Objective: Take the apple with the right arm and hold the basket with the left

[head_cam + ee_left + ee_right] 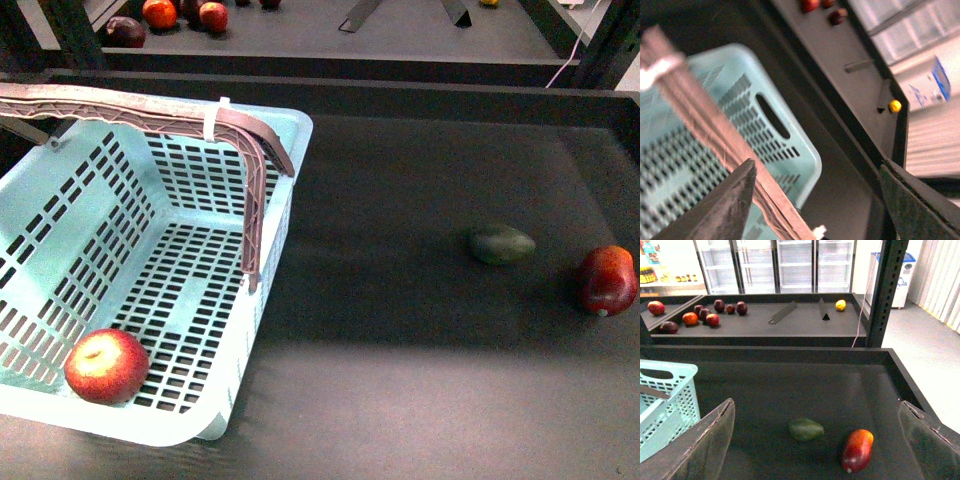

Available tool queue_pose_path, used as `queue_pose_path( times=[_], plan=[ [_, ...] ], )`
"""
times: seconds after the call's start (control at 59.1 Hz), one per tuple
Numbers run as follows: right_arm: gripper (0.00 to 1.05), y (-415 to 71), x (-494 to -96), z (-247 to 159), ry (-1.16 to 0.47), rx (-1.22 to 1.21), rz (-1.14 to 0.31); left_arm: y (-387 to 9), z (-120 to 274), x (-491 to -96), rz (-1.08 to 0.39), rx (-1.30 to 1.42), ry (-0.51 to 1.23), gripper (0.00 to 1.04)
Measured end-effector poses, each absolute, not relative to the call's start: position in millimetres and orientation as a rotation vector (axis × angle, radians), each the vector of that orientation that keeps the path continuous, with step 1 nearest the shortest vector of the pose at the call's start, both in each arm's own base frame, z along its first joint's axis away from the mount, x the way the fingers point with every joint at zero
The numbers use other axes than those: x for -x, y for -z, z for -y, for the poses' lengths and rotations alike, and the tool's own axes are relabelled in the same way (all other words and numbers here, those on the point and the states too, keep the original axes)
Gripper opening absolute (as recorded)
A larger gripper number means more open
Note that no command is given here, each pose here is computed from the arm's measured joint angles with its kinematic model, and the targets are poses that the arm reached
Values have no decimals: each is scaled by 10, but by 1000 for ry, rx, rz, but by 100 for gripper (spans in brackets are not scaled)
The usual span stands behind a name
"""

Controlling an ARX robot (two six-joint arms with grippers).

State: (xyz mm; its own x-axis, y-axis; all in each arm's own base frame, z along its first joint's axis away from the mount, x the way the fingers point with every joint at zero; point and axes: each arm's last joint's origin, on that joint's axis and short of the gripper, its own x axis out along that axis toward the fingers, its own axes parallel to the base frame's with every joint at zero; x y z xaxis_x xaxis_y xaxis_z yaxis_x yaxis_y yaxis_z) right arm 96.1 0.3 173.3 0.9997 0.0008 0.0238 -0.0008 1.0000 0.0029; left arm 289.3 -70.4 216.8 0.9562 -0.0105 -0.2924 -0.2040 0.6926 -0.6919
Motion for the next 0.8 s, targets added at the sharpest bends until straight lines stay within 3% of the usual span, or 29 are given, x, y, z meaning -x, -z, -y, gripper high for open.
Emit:
queue_pose_path(
  times=[0.152, 0.372, 0.796],
  plan=[
    [96, -1733, -961, -3, -1, -3, 24, -2168, 455, -2510, 3, 262, 4, 44],
    [96, -1733, -961, -3, -1, -3, 24, -1943, 269, -2130, -16, 39, 11, 3],
    [96, -1733, -961, -3, -1, -3, 24, -1775, 17, -1643, -11, 13, 4, 3]
  ],
)
